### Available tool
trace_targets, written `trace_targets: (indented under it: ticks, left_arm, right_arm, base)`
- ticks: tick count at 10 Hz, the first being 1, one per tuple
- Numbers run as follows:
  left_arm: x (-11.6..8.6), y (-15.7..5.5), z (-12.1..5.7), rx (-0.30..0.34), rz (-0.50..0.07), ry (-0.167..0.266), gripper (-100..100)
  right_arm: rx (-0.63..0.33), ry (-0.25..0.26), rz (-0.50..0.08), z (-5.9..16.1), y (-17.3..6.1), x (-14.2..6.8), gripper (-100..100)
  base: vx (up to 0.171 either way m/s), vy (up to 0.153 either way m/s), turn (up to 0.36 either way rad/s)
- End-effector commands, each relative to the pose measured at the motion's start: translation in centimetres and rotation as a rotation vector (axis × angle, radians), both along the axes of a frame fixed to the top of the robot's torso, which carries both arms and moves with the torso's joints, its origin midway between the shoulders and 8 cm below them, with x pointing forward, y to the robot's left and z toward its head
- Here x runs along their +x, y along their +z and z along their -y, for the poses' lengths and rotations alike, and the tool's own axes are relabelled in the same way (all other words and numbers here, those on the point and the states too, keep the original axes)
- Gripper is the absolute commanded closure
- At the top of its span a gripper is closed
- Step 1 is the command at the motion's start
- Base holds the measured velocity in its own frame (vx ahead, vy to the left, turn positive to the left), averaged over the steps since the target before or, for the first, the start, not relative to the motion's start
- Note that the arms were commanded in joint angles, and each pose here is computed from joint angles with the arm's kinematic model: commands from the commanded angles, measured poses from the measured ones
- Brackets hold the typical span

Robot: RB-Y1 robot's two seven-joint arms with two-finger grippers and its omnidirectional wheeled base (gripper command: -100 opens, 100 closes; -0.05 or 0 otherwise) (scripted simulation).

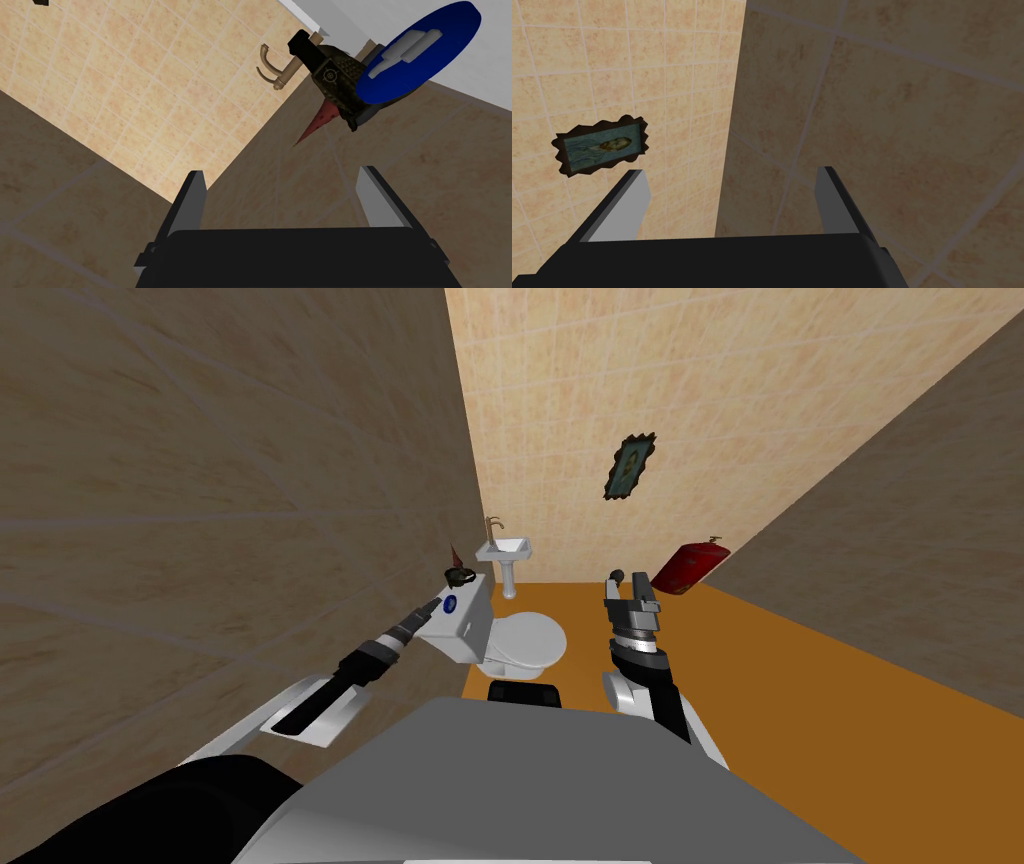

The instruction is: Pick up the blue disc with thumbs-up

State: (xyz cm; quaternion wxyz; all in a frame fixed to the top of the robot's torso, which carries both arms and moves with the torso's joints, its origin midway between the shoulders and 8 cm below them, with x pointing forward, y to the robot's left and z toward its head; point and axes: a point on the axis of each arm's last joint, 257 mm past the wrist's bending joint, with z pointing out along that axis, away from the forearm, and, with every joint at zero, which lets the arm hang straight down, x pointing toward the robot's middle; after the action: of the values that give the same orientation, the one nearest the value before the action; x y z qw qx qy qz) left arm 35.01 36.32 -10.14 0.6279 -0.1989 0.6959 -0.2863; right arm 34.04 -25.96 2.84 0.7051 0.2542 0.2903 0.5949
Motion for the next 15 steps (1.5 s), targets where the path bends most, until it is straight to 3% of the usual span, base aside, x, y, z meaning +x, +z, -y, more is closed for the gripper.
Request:
trace_targets:
  ticks: [1, 4, 7, 8, 9, 14, 15]
  left_arm:
    - [0.1, -0.4, -0.2, 0.026, -0.025, -0.003, -100]
    - [-0.2, -1.8, -1.2, 0.107, -0.112, 0.002, -100]
    - [-0.2, -2.5, -1.6, 0.157, -0.159, -0.004, -100]
    - [-0.4, -3.2, -2.2, 0.194, -0.202, 0.002, -100]
    - [-0.4, -3.2, -2.0, 0.200, -0.204, -0.004, -100]
    - [-1.0, -5.3, -3.5, 0.324, -0.330, 0.002, -100]
    - [-0.9, -5.3, -3.4, 0.328, -0.331, -0.003, -100]
  right_arm:
    - [0.000, 0.000, 0.000, 0.0, 0.0, 0.0, 0]
    - [0.000, 0.000, 0.000, 0.0, 0.0, 0.0, 0]
    - [0.000, 0.000, 0.000, 0.0, 0.0, 0.0, 0]
    - [0.000, 0.000, 0.000, 0.0, 0.0, 0.0, 0]
    - [0.000, 0.000, 0.000, 0.0, 0.0, 0.0, 0]
    - [0.000, 0.000, 0.000, 0.0, 0.0, 0.0, 0]
    - [0.000, 0.000, 0.000, 0.0, 0.0, 0.0, 0]
  base:
    - [0.027, -0.016, -0.001]
    - [0.027, -0.012, -0.017]
    - [0.018, -0.005, -0.025]
    - [0.015, 0.001, -0.052]
    - [0.011, 0.003, -0.024]
    - [0.006, 0.009, -0.053]
    - [0.002, 0.013, -0.036]
